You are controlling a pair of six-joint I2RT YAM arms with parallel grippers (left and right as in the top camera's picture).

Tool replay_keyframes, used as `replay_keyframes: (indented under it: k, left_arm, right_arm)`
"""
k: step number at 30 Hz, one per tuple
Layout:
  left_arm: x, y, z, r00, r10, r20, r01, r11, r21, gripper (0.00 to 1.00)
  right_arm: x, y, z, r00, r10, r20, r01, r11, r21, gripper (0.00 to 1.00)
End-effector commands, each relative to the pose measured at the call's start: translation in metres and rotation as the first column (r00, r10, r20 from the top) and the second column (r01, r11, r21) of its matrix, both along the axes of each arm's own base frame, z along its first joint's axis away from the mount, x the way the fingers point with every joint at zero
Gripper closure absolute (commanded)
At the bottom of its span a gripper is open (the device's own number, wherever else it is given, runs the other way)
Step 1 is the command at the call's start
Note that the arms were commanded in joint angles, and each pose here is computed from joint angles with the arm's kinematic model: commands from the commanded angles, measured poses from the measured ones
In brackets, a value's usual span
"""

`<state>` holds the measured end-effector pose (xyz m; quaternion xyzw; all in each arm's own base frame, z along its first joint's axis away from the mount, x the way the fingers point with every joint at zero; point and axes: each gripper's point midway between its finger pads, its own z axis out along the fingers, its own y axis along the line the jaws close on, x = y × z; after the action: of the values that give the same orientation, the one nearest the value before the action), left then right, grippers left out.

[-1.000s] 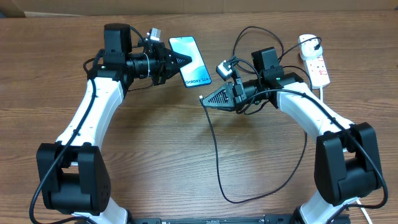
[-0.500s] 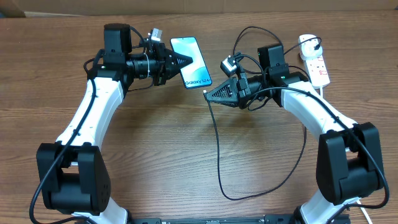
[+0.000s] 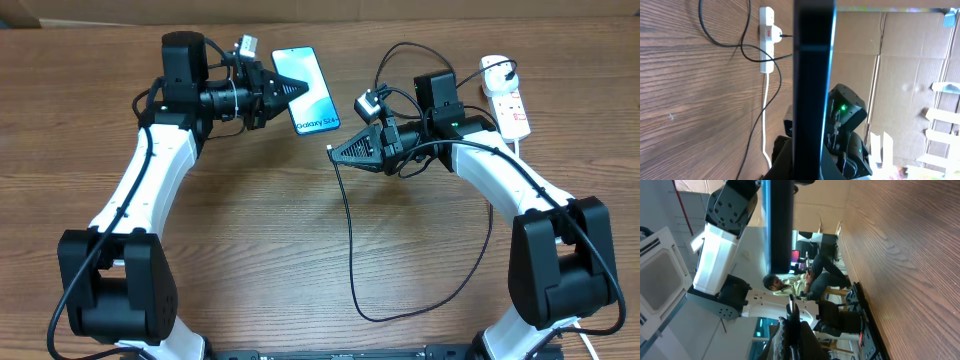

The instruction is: Plug charger to phone and switch on socket

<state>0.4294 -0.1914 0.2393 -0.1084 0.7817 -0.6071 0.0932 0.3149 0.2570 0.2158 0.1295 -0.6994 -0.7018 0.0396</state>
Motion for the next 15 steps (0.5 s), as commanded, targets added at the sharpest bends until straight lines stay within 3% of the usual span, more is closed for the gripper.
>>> replay_keyframes:
  k: [1, 4, 9, 15]
  left_arm:
    - [0.0034, -0.0022, -0.0147, 0.994, -0.034, -0.100, 0.029, 0.998, -0.053, 0.96]
    - [0.0054, -0.0078, -0.0208, 0.988, -0.108, -0.108, 0.095, 0.988, -0.124, 0.96]
    - [0.0131, -0.0084, -0.0161, 0.992, -0.107, -0.060, 0.098, 0.986, -0.136, 0.96]
    - [0.0082, -0.0106, -0.0126, 0.986, -0.134, -0.095, 0.117, 0.980, -0.164, 0.96]
  right_arm:
    - [-0.0015, -0.0017, 0.0202, 0.999, 0.015, 0.043, -0.017, 0.999, 0.037, 0.96]
    - [-0.0015, -0.0017, 0.0202, 0.999, 0.015, 0.043, -0.017, 0.999, 0.037, 0.96]
    - [0.0004, -0.0041, 0.0202, 0.999, 0.008, 0.042, -0.009, 0.999, 0.037, 0.96]
    - [0.0014, -0.0049, 0.0204, 1.000, 0.006, 0.030, -0.007, 0.999, 0.034, 0.96]
